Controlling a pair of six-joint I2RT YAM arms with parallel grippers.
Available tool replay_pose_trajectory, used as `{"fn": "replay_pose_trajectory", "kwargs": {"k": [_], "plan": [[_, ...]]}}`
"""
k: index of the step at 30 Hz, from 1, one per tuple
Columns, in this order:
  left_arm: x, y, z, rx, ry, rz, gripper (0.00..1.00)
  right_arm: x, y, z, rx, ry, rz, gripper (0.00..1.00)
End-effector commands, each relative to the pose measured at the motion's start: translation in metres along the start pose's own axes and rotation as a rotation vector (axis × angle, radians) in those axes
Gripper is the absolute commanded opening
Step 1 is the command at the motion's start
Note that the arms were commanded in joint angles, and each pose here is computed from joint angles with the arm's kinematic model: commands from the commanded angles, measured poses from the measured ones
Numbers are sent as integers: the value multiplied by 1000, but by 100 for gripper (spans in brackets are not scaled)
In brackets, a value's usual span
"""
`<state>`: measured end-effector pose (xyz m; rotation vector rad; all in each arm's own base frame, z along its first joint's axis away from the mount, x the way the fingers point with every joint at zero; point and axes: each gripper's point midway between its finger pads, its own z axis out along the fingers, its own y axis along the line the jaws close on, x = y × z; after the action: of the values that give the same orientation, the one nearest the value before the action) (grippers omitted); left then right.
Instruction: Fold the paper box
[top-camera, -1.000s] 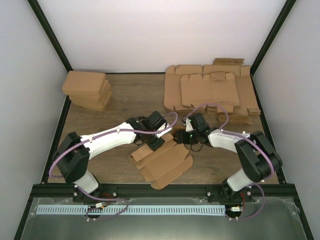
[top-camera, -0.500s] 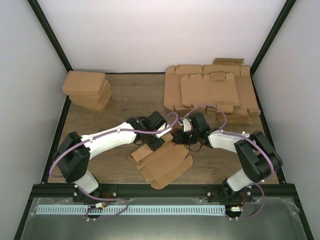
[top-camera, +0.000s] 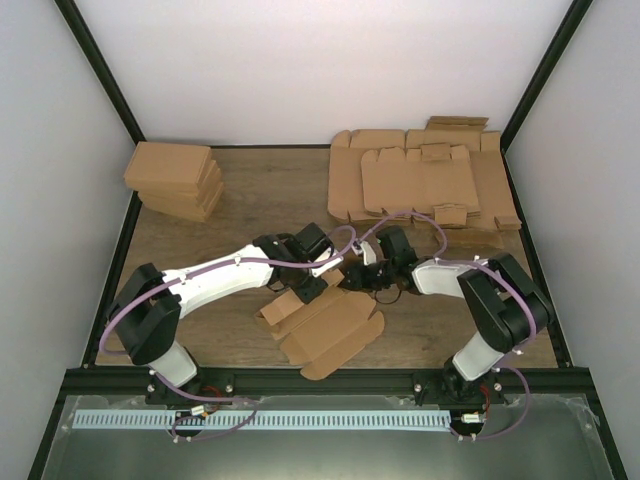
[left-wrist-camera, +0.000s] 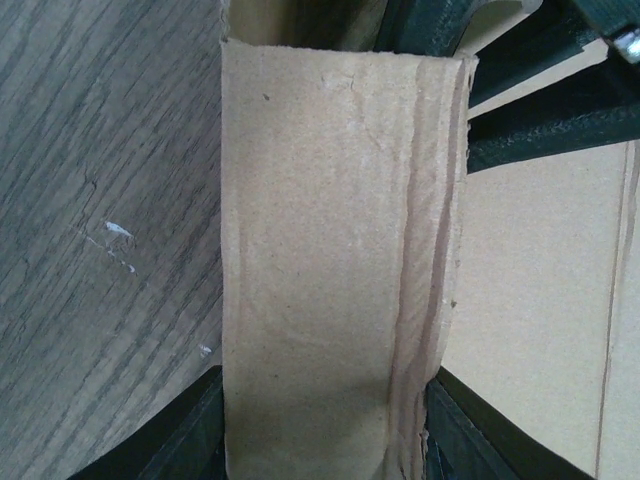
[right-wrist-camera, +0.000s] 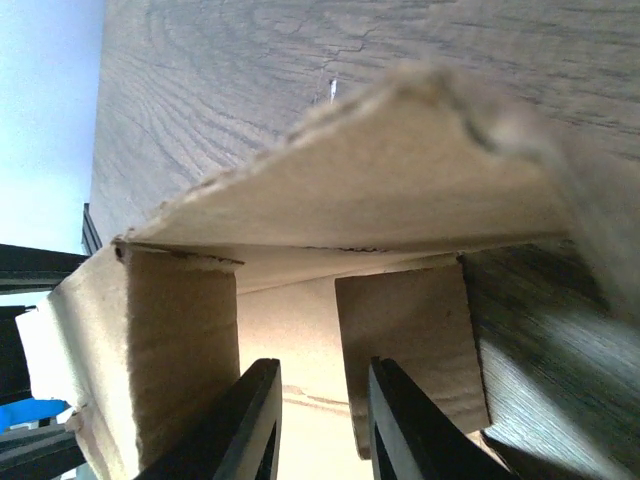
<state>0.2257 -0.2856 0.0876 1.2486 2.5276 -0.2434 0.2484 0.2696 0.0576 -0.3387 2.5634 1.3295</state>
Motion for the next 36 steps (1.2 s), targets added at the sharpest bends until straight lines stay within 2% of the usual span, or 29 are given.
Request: {"fn": "replay_pose_trajectory", "kwargs": {"k": [1, 12, 16, 28, 36], "plan": [[-9, -4, 2, 13, -21, -3, 49, 11, 9, 6, -79, 51, -2, 27], [-8, -5, 4, 19, -15, -7, 50, 32, -19, 21, -49, 95, 82, 26], [-6, -4, 5, 12, -7, -5, 49, 28, -15, 17, -47, 81, 72, 25], [-6, -3, 4, 9, -9, -5, 50, -16, -17, -24, 239, -92, -79, 30], [-4, -4, 6, 12, -1, -1, 50, -35, -4, -53, 291, -213, -219, 30]]}}
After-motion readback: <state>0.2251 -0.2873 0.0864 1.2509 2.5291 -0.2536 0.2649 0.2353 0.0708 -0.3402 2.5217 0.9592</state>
